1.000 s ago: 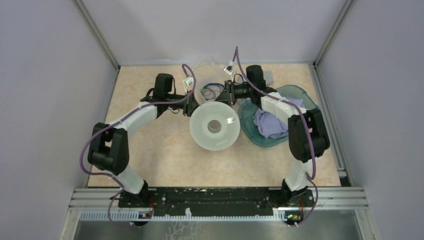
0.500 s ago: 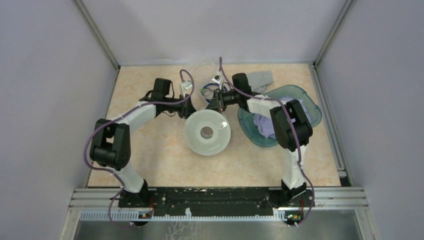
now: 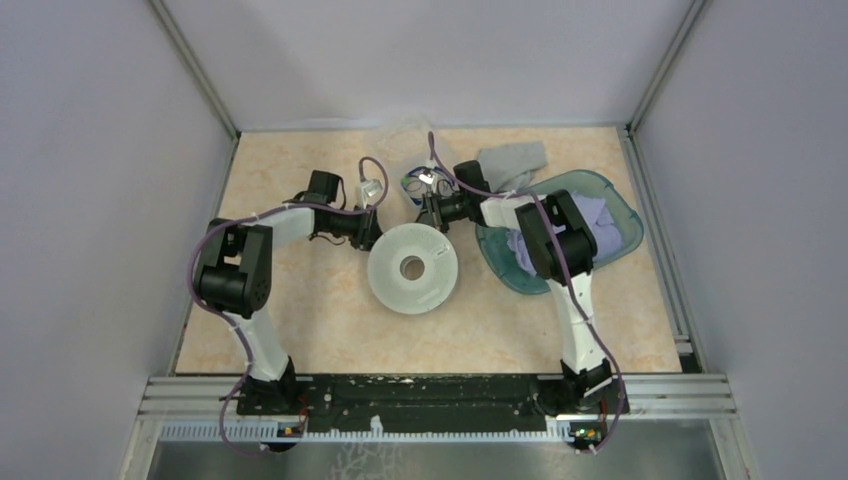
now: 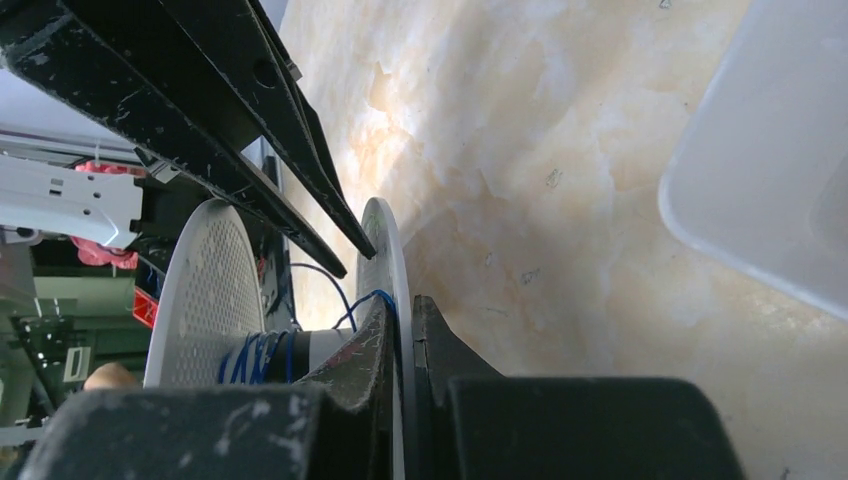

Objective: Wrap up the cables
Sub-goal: Place the cable reel at the center of the board.

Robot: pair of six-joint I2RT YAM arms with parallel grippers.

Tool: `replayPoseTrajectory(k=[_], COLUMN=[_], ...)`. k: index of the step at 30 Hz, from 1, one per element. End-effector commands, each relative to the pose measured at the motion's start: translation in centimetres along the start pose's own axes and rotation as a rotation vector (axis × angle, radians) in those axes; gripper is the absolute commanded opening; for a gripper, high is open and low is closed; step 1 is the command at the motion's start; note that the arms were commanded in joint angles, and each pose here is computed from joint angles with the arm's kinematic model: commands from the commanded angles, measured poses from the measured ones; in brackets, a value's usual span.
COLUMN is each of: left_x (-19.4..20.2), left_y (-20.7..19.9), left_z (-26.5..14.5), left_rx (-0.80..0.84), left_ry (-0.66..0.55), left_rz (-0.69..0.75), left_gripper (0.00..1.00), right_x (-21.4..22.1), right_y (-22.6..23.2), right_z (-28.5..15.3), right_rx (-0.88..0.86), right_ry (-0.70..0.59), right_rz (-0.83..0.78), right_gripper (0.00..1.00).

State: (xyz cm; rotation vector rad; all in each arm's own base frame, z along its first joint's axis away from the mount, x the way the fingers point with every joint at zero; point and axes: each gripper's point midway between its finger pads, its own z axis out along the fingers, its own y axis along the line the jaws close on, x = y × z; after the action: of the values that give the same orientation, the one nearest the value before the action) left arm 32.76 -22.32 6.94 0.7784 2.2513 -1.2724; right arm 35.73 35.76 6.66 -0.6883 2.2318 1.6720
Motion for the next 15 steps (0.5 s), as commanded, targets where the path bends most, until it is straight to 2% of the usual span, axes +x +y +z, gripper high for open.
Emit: replayPoseTrajectory(k=[1, 10, 15], left_x=[1.3, 1.1, 0.4], left_y=[-3.8, -3.4, -3.2], left_z=[0.6, 0.6, 0.2], left_rx=[0.165, 0.169, 0.153], left_ry=[0.034, 0.021, -0.002], left_rz=[-0.038, -0.039, -0.023], left_gripper=[0.24, 0.29, 0.32], right_x=[-4.7, -4.2, -4.0], right_y=[-4.7, -6.5, -7.2], right_z=[0.7, 1.1, 1.0], right_rx=[0.202, 0.225, 0.253], right_ry=[-0.150, -0.117, -0.095], right_rz=[-0.178, -0.164, -0.181], right_gripper=[0.00, 0.00, 0.06])
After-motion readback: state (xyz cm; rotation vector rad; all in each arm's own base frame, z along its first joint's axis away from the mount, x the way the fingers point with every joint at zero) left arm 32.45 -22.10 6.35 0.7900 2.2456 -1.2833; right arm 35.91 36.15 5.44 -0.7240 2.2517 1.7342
